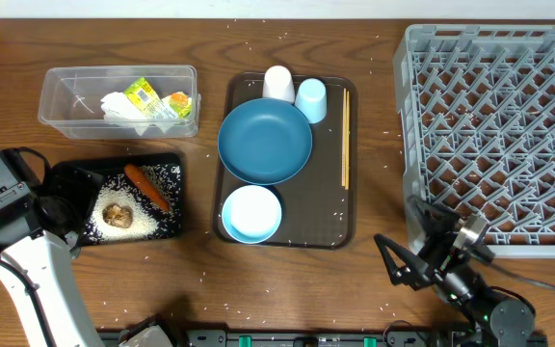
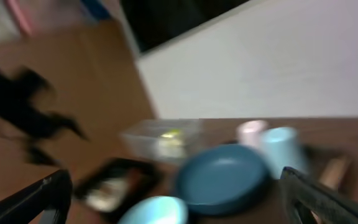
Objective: Sort waste into correct bins and load items into the dishwasher rack
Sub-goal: 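Move the right gripper over the chopsticks on the brown tray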
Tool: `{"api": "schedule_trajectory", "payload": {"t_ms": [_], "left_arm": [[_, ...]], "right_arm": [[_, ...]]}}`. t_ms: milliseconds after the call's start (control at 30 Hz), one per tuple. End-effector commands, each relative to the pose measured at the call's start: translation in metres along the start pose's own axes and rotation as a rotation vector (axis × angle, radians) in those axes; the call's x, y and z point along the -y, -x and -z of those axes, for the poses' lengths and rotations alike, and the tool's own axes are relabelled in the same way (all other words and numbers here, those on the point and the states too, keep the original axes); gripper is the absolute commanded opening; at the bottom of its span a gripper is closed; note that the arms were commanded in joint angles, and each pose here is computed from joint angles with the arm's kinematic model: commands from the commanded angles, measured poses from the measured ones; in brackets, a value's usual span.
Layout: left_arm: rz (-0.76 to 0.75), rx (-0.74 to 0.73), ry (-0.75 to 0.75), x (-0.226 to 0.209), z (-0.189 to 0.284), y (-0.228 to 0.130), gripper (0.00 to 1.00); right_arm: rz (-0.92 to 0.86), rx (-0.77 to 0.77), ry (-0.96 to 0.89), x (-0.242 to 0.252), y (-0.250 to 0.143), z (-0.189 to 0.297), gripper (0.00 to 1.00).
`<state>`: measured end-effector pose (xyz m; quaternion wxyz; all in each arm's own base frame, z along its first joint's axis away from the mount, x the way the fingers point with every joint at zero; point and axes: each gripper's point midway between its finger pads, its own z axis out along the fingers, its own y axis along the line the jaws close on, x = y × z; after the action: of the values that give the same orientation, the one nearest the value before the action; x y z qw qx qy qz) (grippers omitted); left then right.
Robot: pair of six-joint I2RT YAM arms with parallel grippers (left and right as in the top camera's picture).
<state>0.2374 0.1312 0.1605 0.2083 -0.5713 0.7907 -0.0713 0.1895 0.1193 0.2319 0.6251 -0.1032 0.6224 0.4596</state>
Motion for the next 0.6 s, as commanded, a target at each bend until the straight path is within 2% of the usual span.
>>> {"api": "schedule_trajectory", "payload": {"t_ms": [0,67,233,400,567], "left_arm": [[0.01,0.005,0.015,-0.005,0.0,0.0,0.98],[0.01,0.005,0.015,-0.005,0.0,0.0,0.98],[0.01,0.005,0.015,-0.005,0.0,0.0,0.98],[0.01,0.005,0.015,-0.005,0.0,0.0,0.98],[0.01,0.005,0.015,-0.005,0.0,0.0,0.98]], "right_arm": [[-0.233,-0.008,0.074,-0.016,0.004,0.001,0.99],[-0.198,0.019,0.102,-0.024,0.013,0.002,0.99],[-0.275,0.124,0.064,-0.023,0.04,0.003,0.99],[-0.14,0.188,0.073,-0.051,0.082,0.004,0.99],[-0.002,0.137,-0.021,-0.063,0.123,-0.009,0.99]]}}
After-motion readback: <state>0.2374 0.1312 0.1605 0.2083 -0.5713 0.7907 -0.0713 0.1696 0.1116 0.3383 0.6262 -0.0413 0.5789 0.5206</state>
